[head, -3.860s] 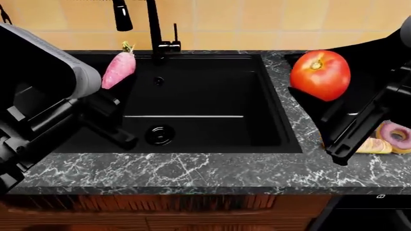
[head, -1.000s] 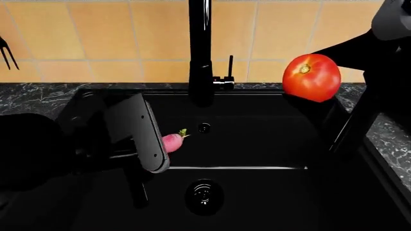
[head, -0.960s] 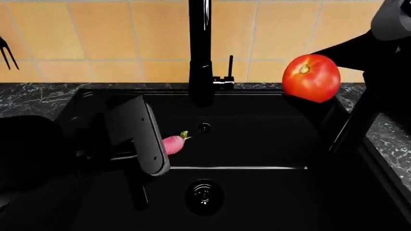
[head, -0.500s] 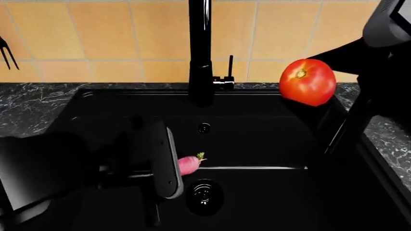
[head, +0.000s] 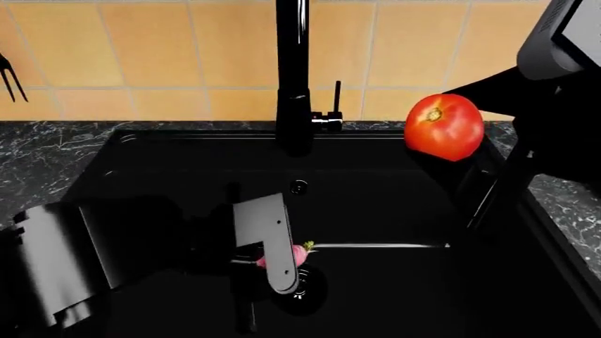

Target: Pick up the fruits and vegetables and place them in the sink. Turn on the sink faucet to wash them. Then turn the sink off and put them in the tray.

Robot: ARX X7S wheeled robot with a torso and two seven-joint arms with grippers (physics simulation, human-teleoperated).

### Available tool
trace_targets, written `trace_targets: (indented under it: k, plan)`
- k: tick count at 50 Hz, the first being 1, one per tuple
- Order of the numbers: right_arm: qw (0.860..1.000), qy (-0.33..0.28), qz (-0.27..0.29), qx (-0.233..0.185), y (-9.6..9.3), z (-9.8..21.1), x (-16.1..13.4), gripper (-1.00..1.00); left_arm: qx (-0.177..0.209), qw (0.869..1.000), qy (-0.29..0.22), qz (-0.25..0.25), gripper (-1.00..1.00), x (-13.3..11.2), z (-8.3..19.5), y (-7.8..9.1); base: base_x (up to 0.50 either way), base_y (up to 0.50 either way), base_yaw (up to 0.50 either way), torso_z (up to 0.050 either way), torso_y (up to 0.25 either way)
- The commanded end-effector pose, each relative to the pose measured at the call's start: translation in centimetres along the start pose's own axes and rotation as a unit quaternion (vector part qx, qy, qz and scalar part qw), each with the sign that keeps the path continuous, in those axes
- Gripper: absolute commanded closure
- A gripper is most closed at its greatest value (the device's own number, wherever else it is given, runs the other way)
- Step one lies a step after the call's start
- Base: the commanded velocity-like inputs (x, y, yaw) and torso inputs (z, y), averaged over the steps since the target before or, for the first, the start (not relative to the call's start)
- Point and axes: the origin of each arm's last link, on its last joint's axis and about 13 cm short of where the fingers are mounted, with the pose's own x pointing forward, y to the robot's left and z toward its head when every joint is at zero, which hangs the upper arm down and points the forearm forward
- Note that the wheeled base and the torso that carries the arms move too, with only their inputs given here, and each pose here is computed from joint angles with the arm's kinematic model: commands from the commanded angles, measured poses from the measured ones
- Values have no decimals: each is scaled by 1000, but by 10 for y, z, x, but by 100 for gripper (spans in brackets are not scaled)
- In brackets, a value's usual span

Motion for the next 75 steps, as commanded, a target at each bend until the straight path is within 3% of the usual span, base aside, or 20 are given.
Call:
trace_targets:
  k: [1,16,18,20,22,29,33,38,42,61,74,75]
  plan:
    - [1000,-1,-4,-1,-1,-2,2,100,3,1000,16,-22,100,16,-3,2,28,0,0,0,0]
    - [1000,0,-5,6,-1,-5,5,100,-8,998,44,-54,100,28,-13,-1,28,0,0,0,0]
    - [1000,3,-5,10,0,-4,5,100,-9,998,34,-44,100,28,-12,-1,29,0,0,0,0]
    - [1000,0,-10,17,1,-4,3,100,-6,1000,10,10,100,26,-9,3,29,0,0,0,0]
    - [1000,-1,-12,19,1,-3,3,100,-5,1000,1,30,100,26,-8,4,29,0,0,0,0]
    - [1000,-1,-13,21,2,-3,3,100,-4,999,-4,40,100,26,-7,5,29,0,0,1,0]
    - [1000,0,-15,23,1,-3,1,100,-18,999,42,-18,100,37,-12,21,29,0,0,0,0]
    - [1000,3,-20,23,0,-3,0,100,-16,988,110,-106,100,54,-22,35,29,0,0,0,0]
    - [999,5,-22,23,-1,-4,2,100,-11,981,137,-135,100,60,-24,40,30,0,0,0,3]
    - [999,15,-24,23,-3,-5,4,100,38,981,68,-176,100,70,-15,45,30,0,0,0,0]
    - [999,16,-24,25,-3,-6,5,100,28,978,65,-198,100,87,-25,51,31,0,0,0,0]
    - [999,16,-24,25,-3,-6,5,100,29,977,65,-199,-100,87,-24,50,31,0,0,0,0]
